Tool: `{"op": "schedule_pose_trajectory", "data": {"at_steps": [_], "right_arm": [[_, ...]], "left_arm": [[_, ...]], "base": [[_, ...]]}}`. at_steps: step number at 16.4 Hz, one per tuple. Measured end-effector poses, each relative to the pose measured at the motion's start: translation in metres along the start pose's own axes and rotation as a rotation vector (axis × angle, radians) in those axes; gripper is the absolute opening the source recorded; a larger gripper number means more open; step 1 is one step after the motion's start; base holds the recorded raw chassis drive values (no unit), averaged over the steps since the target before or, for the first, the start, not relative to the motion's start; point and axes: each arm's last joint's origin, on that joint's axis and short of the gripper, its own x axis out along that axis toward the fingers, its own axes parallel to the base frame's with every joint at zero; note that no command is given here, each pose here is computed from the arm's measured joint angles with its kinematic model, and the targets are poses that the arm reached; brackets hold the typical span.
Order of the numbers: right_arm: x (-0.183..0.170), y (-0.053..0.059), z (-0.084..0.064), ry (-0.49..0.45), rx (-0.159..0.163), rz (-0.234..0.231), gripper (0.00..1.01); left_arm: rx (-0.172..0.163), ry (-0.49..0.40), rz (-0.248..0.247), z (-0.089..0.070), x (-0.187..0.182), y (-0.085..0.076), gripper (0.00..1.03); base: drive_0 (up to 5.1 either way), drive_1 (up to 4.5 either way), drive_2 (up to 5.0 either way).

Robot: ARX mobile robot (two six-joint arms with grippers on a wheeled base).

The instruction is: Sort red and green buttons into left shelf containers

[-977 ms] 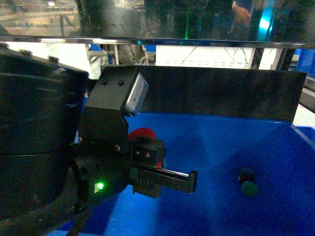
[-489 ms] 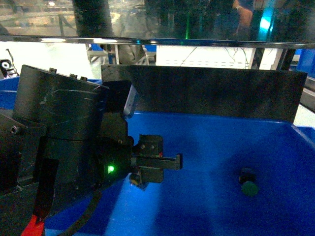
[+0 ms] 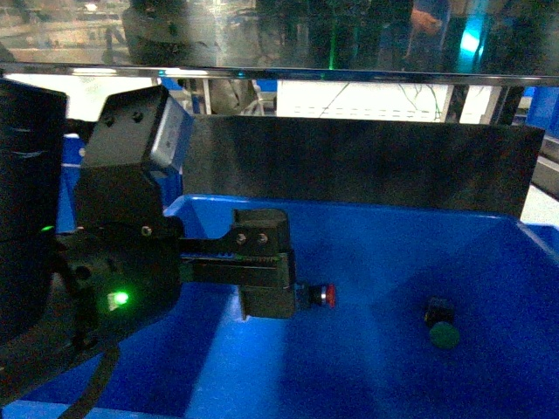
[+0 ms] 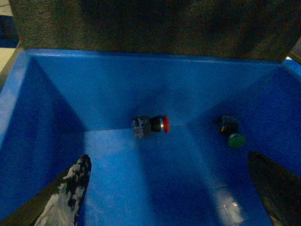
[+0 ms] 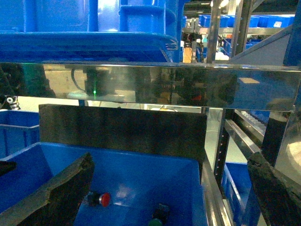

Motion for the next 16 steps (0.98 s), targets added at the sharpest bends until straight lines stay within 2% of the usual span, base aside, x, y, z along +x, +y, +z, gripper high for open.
{"op": "schedule_pose_trajectory", "data": {"at_steps": [3,4,9,11,13,14,16], "right_arm": [[0.0,0.0,0.0,0.0,0.0,0.0,0.98],[0.0,0.0,0.0,0.0,0.0,0.0,0.98],[0.0,0.0,0.0,0.0,0.0,0.0,0.98],[0.0,0.0,0.0,0.0,0.0,0.0,0.98],[0.0,0.0,0.0,0.0,0.0,0.0,0.98],[0.0,0.0,0.0,0.0,0.0,0.0,0.98],[0.0,0.0,0.0,0.0,0.0,0.0,0.98]], "left_arm": [[0.017,-0.057,0.018,0.011,-0.027,0.011,0.98],[0.017,-0.091,0.034,0.019,-0.042,0.017,0.98],[-0.004,-0.148,0.069,0.031,-0.066,0.027,0.98],[-0.032,-0.21,0.112,0.041,-0.097,0.035,0.98],[-0.055,-0.258,0.145,0.048,-0.127,0.035,0.98],[-0.084,-0.272,0.178,0.05,-0.141,0.037,0.98],[-0.146,-0.305,0.21,0.052,-0.16,0.042,0.98]], "base": [[0.0,0.0,0.0],[0.0,0.0,0.0],[0.0,0.0,0.0],[0.0,0.0,0.0],[0.0,0.0,0.0],[0.0,0.0,0.0],[0.0,0.0,0.0]]}}
